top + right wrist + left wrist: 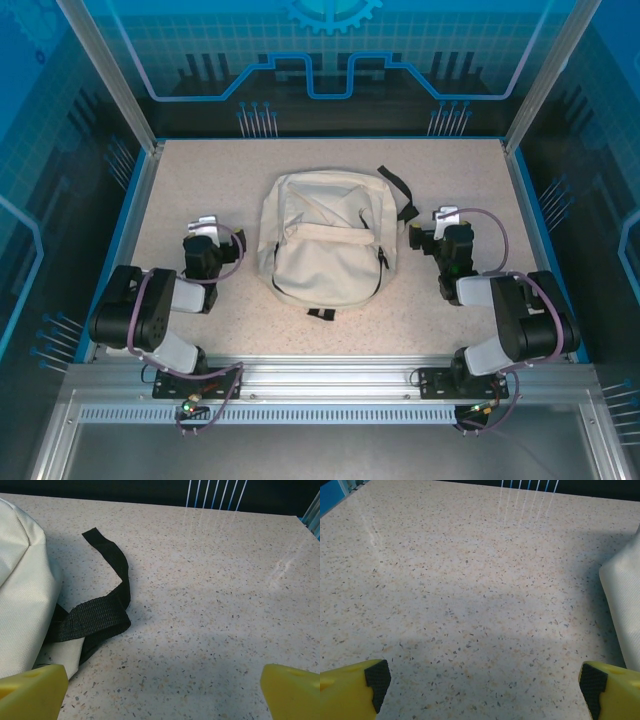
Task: Pack the student bag
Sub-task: Reset both arms
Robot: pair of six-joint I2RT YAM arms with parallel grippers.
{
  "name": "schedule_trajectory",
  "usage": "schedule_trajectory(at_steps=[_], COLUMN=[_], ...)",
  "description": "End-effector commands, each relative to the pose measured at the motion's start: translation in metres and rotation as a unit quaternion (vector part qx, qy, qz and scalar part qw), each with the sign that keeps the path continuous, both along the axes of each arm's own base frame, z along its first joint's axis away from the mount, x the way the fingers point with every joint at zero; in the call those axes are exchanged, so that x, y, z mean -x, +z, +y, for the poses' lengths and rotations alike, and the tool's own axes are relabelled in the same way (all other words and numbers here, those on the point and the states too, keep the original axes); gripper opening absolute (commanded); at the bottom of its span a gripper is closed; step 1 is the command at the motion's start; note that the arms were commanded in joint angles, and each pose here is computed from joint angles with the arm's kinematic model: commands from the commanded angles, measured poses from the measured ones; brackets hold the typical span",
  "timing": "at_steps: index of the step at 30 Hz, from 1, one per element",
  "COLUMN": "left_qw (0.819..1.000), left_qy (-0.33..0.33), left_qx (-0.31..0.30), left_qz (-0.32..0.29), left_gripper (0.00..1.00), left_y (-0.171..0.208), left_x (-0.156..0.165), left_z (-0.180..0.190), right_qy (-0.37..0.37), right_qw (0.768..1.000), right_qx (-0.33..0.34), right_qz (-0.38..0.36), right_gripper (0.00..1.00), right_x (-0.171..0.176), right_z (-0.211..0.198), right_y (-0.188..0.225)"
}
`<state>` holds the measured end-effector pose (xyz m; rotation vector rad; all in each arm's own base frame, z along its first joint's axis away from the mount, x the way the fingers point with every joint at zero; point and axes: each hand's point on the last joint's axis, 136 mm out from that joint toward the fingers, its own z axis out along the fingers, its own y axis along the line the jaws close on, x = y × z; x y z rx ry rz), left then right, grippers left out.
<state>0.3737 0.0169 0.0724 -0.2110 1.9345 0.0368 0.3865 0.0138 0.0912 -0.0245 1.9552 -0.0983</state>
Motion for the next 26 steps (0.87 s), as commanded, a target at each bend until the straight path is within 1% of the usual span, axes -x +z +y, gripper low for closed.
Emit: schedule_trajectory(at_steps=[1,6,11,26], left_qw=[0.999,0.999,0.999,1.000], left_qy=[0.009,0.008,-0.010,-0.005], left_qx=[-0.002,-0.006,-0.009,-0.008], left_qz=[-0.036,-0.036,-0.033,-0.030], left_gripper=[0.99,0.99,0.99,0.99], left_y=[0.0241,0.0248,0.0245,0.0241], left_x=[-0.0170,-0.0179,-0.0201,-0.0210], left_z=[0.0049,0.0040,-0.0027,-0.0011], right_qy=[-0.013,-0.013,-0.013,-0.013], right_qw=[1.000,1.000,1.000,1.000], right_qx=[0.007,0.006,0.006,0.007], right_qz=[-0.007,-0.005,-0.006,-0.006], right_gripper=[1.00,1.00,1.00,1.00], right_x=[-0.0078,-0.0077,-0.0079,-0.0073], right_z=[-0.0057,-0.0056,-0.0055,-0.0054], right_y=[0.0057,0.0054,0.0059,0.0053])
